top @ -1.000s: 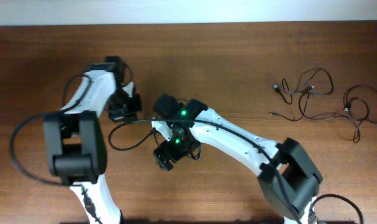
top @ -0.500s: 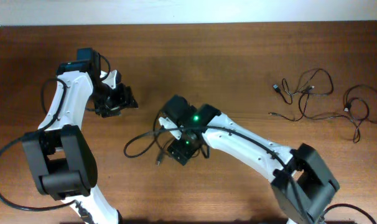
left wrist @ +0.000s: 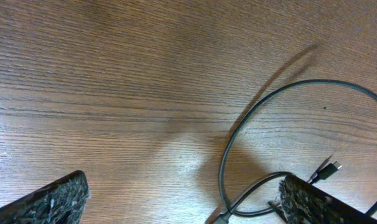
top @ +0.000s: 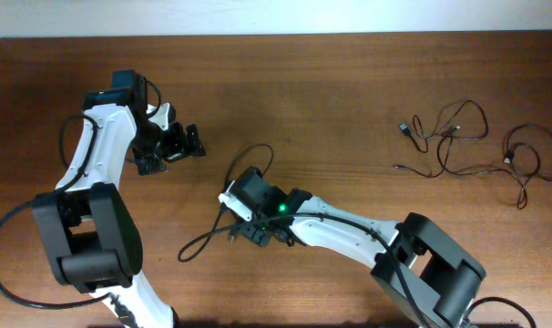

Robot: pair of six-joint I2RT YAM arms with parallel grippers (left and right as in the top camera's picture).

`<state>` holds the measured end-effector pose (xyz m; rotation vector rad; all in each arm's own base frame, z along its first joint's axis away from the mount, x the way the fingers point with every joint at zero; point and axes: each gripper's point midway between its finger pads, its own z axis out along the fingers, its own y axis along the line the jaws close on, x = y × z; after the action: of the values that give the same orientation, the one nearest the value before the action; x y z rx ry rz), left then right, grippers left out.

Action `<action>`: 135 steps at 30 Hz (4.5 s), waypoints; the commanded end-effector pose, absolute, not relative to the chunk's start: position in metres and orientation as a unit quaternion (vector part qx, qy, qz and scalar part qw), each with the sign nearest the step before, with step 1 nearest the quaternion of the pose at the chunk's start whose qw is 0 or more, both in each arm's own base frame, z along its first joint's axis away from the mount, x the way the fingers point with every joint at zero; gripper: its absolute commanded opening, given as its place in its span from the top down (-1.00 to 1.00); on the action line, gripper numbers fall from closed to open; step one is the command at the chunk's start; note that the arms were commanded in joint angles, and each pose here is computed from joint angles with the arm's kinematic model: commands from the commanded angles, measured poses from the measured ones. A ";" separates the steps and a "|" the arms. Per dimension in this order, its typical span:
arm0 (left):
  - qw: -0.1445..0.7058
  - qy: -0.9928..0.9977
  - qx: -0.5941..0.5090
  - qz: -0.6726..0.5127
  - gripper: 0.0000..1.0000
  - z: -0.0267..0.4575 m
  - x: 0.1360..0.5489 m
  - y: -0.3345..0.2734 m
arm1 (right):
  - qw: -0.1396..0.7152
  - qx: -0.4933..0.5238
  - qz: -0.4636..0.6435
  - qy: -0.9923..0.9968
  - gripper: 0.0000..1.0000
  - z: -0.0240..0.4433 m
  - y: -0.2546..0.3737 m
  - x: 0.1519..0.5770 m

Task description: Untangle cables

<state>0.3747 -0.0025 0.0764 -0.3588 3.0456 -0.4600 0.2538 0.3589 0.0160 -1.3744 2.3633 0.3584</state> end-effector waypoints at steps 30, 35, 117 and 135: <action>0.027 0.983 -0.110 -0.143 -0.98 0.079 0.377 -0.001 | 0.311 -0.409 0.166 0.842 0.92 0.254 0.323 0.296; 0.027 0.983 -0.110 -0.143 -0.98 0.079 0.377 -0.001 | 0.384 -0.285 0.046 0.877 0.92 0.283 0.234 0.380; 0.048 0.983 -0.099 -0.143 -0.98 0.095 0.378 -0.007 | 0.159 -0.035 0.141 0.977 -0.97 0.120 0.067 0.450; 0.358 0.924 -0.040 -0.125 -0.98 0.278 0.386 -0.010 | 0.159 -0.035 0.141 0.977 -0.98 0.120 0.067 0.450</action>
<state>0.3707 -0.0132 0.2518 -0.1472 2.5159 -0.3617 0.4477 0.0654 0.1166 -0.0971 2.8047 0.3873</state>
